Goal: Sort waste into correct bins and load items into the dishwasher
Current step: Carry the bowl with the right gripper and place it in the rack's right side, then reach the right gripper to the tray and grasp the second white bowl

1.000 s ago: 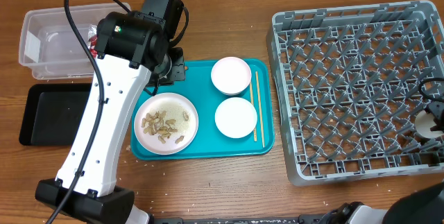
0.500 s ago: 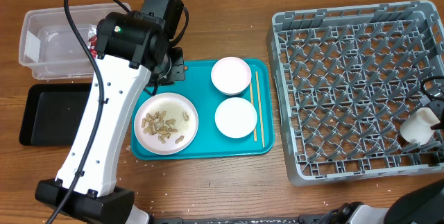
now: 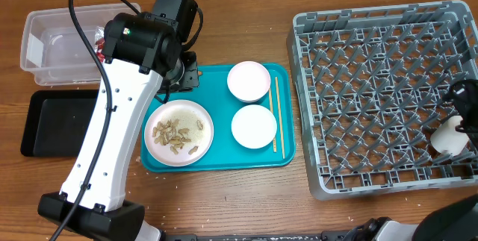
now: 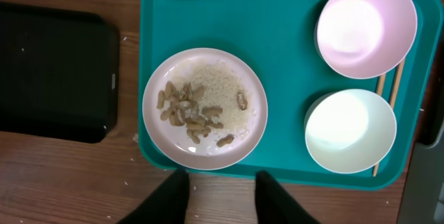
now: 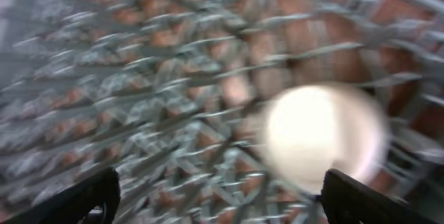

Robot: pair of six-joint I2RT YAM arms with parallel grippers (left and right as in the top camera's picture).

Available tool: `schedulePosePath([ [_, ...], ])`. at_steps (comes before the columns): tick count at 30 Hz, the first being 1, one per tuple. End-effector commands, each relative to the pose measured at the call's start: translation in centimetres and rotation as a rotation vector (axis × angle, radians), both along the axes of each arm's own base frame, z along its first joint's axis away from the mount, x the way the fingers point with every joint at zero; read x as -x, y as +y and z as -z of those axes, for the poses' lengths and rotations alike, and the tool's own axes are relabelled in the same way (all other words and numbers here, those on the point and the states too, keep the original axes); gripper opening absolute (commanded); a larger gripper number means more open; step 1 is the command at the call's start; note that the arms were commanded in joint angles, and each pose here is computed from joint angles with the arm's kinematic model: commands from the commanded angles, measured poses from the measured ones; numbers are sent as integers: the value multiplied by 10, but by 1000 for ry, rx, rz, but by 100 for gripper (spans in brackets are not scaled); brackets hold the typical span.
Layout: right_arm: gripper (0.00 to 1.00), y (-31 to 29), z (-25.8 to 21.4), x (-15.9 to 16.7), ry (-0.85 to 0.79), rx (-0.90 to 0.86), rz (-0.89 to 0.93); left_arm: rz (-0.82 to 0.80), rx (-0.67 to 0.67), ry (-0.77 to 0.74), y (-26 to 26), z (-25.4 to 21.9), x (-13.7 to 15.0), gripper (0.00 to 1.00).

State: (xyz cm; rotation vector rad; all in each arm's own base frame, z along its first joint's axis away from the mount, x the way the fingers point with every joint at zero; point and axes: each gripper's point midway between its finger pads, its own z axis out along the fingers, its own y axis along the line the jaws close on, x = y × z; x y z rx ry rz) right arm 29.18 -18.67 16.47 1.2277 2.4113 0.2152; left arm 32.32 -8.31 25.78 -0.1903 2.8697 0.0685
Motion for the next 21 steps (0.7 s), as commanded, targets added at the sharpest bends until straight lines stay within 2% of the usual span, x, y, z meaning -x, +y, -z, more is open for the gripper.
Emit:
schedulePosePath([
  [1, 94, 50, -66, -33, -267, -25, -242, -16, -5, -16, 3, -4, -2, 45],
  [3, 93, 85, -85, -40, -351, -50, -380, -15, 0, -18, 2, -4, -3, 51],
  [4, 92, 109, -93, -42, -378, -58, -462, -18, 1, -20, 2, -4, -3, 57],
  [7, 91, 158, -97, -41, -377, -64, -629, -18, 1, -19, 2, -4, -3, 60],
  [15, 86, 273, -58, -18, -172, -51, -990, -18, 5, -4, 1, 0, -3, 63],
  [21, 80, 328, -25, -5, -46, -3, -1178, -92, -8, 17, 28, 1, -2, 64],
])
